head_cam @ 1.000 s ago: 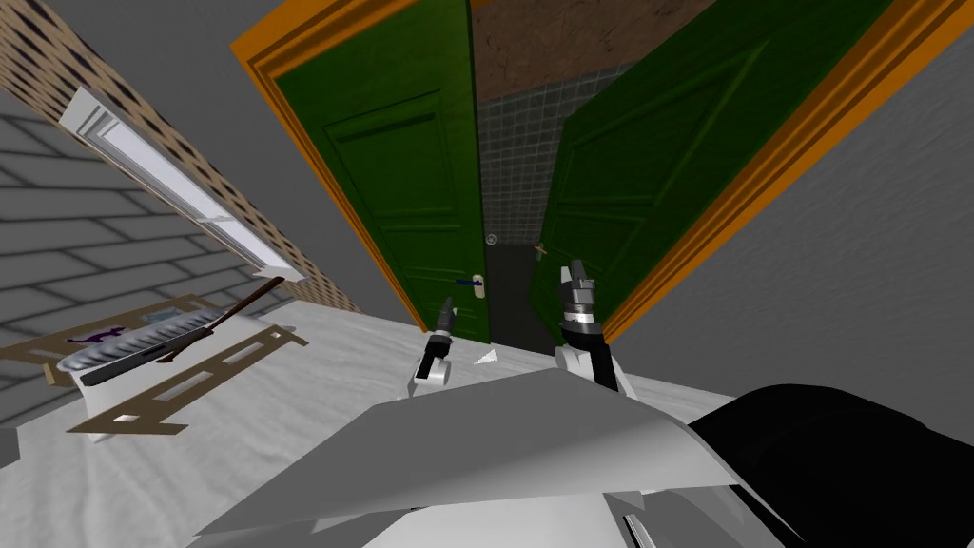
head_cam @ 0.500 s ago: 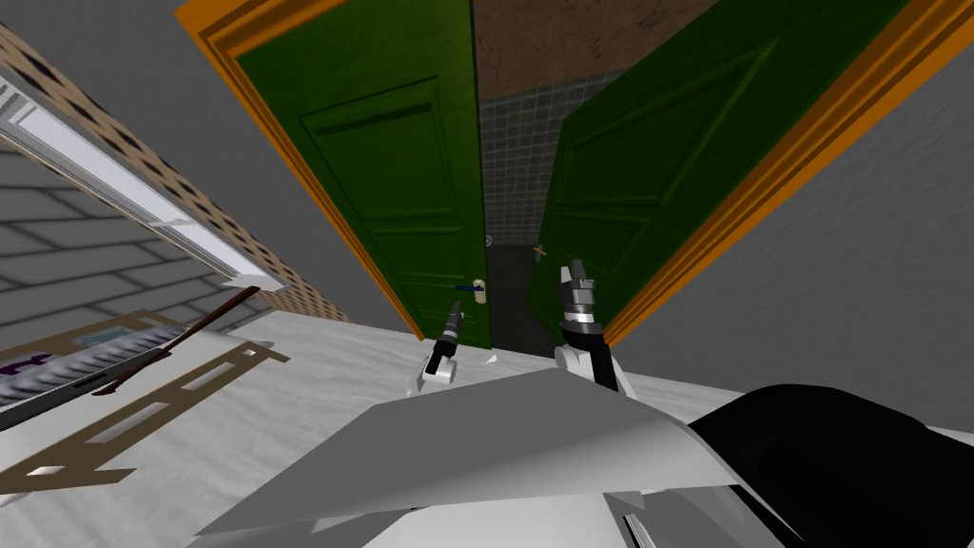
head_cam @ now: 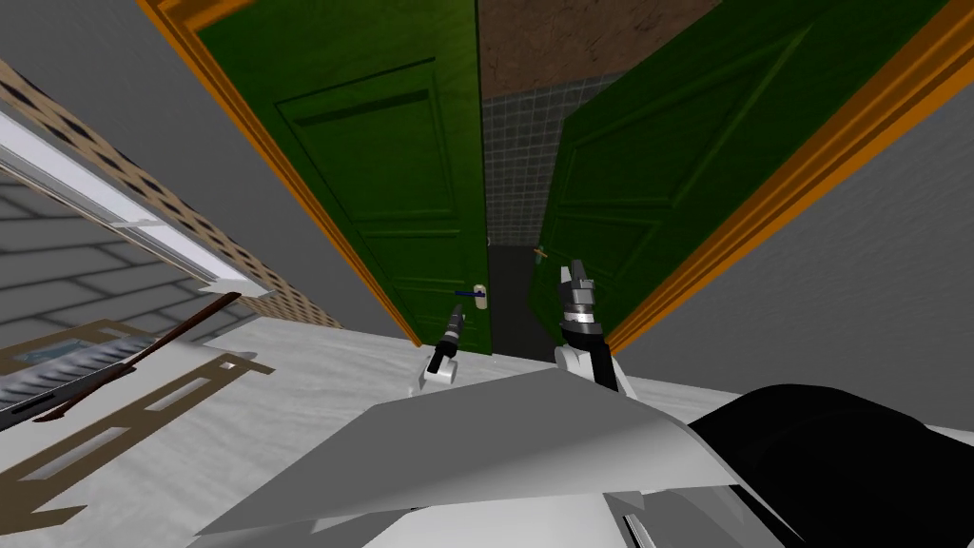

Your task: Push the door open

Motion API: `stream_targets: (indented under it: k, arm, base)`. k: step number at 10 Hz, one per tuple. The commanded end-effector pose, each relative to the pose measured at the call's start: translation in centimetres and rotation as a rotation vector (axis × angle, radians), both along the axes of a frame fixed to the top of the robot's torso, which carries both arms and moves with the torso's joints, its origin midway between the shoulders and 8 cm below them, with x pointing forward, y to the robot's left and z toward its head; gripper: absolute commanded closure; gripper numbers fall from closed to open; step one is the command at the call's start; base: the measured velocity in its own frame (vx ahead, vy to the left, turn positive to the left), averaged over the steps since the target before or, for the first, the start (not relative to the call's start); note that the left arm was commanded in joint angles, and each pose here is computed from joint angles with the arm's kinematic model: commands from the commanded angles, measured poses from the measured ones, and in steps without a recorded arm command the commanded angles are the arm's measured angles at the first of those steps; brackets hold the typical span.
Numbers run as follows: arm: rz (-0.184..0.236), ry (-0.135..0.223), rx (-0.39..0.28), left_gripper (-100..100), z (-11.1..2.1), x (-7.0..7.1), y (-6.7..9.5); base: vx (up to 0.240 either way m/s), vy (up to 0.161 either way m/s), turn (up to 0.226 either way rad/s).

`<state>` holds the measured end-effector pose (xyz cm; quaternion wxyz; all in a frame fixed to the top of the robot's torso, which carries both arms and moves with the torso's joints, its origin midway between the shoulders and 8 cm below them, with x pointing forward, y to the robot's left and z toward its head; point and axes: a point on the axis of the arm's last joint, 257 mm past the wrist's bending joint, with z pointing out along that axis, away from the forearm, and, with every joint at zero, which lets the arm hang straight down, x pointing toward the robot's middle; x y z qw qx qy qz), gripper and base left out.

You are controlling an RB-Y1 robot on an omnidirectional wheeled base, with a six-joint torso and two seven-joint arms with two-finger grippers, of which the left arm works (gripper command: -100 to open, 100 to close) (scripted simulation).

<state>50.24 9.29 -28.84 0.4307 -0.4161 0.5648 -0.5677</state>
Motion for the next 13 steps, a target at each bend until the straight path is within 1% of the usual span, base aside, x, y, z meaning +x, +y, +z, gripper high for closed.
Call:
stream_targets:
  k: [1,4,7,8,9,13]
  arm:
    - [0.003,0.001,0.005,-100,-0.18,0.14,0.28]
    - [0.01,0.004,0.005,-100,-0.41,0.49,0.51]
    - [0.017,0.007,-0.013,-100,-0.42,0.82,0.08]
    - [0.016,0.006,-0.008,-100,-0.43,0.75,0.2]
    - [0.016,0.006,-0.008,100,-0.43,0.75,0.2]
    - [0.016,0.006,-0.008,100,-0.43,0.75,0.2]
  base:
    - [0.169,-0.042,-0.014]
    - [0.182,-0.057,-0.024]
    - [0.209,-0.07,-0.024]
    - [0.08,-0.029,0.006]
    - [-0.016,0.003,0.005]
    - [-0.016,0.007,-0.005]
